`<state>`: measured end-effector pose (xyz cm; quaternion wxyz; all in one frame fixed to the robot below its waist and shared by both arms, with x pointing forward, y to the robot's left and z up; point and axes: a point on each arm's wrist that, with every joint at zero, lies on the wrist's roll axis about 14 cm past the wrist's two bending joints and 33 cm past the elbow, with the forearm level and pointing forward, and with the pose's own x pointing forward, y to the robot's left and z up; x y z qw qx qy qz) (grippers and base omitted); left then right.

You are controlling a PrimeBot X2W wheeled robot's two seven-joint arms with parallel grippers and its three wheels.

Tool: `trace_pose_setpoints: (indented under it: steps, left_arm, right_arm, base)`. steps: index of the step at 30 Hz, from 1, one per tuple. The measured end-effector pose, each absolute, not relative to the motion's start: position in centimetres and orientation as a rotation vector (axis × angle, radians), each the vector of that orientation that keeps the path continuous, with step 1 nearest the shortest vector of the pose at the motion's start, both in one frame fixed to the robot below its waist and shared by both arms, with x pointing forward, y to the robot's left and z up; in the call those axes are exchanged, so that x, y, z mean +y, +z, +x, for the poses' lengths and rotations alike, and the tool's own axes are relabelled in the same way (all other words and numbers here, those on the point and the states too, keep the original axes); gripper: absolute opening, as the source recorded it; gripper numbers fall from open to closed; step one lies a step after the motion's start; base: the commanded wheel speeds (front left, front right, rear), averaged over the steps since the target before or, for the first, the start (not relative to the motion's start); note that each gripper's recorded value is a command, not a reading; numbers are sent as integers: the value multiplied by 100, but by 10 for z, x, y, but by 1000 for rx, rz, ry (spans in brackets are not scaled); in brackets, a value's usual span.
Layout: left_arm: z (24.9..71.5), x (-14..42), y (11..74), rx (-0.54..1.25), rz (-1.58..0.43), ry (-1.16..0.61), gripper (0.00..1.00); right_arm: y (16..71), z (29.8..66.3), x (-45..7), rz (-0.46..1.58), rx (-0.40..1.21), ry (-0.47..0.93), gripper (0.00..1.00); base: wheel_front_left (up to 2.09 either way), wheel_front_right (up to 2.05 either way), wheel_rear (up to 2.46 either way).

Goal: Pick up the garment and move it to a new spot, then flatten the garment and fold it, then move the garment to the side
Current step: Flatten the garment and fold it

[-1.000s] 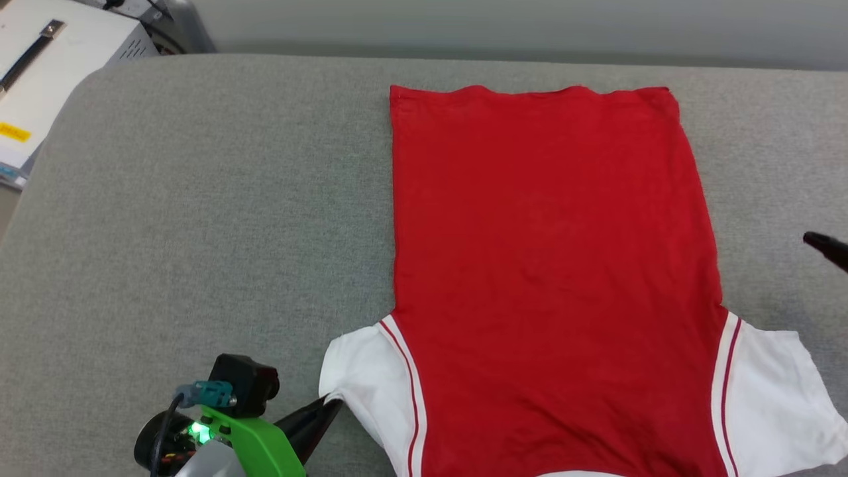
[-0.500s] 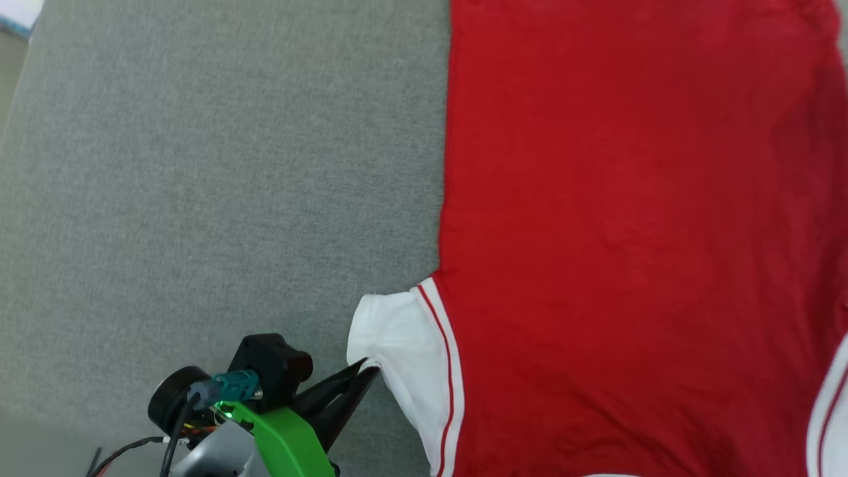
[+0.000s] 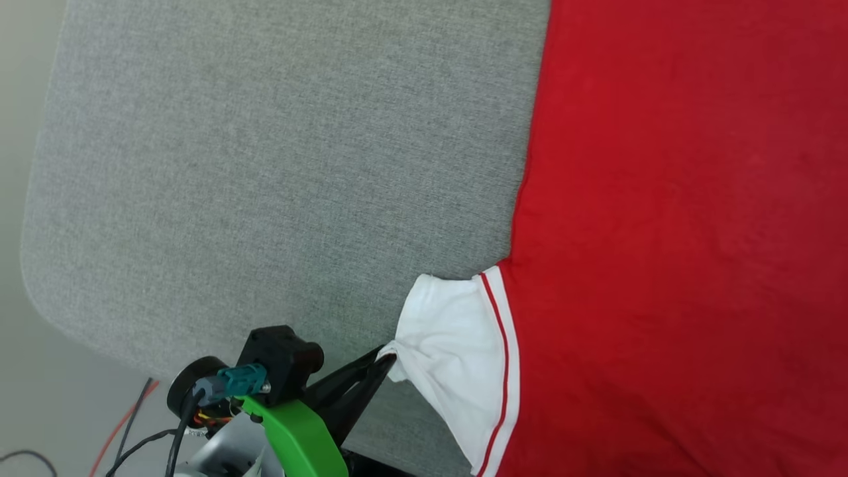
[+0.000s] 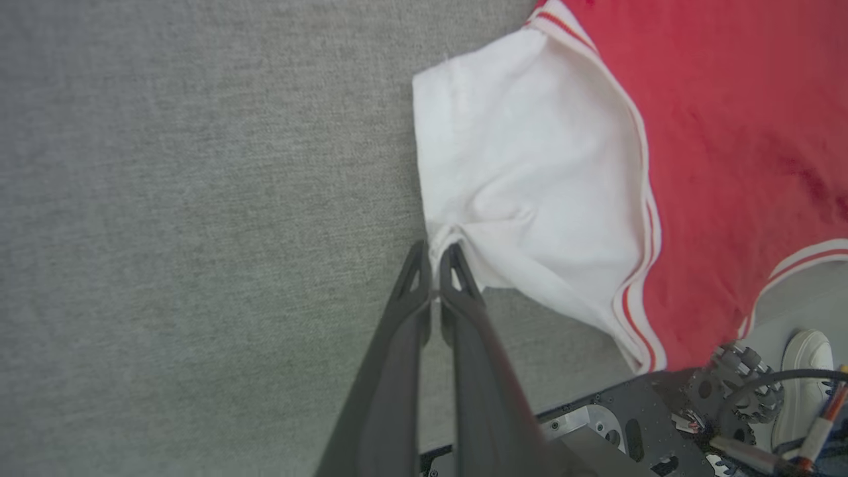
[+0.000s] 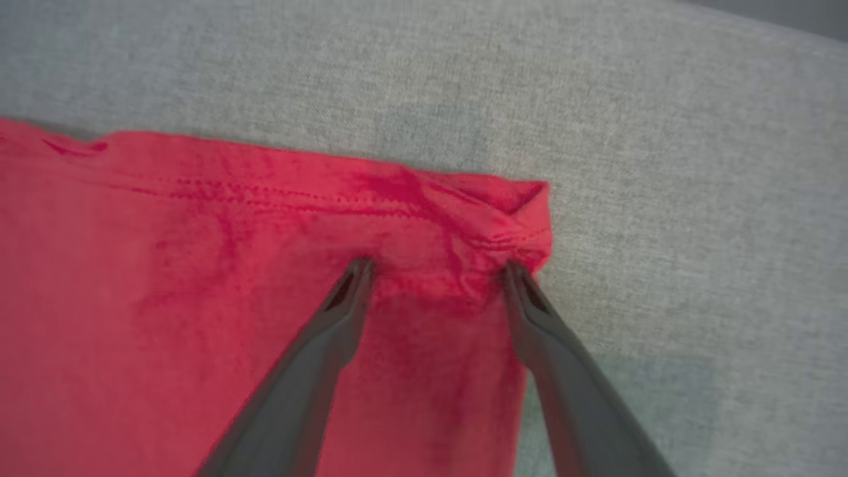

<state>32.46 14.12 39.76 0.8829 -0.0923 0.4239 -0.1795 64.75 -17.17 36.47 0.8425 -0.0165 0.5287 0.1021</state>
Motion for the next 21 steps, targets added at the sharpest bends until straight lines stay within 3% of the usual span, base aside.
trace_pose_setpoints:
  steps: [6,7,8,9,21]
  left_arm:
    - [321,150,389,914,-190,-340,0]
    - [321,150,388,916,-189,-337,0]
    - [321,150,388,916,-189,-337,0]
    - [321,150,388,915,-189,-338,0]
    - [324,149,395,883,-181,-348,0]
  right_arm:
    - [344,652,-166,-18,1146,232,100]
    - [342,652,-165,-16,1150,236,38]
    - [342,651,-165,-17,1153,236,6]
    - [342,651,-165,-16,1155,239,0]
    - [348,641,-170,-60,1157,236,0]
  base:
    - [0,0,0]
    - [0,0,0]
    - [0,0,0]
    - [0,0,0]
    - [0,0,0]
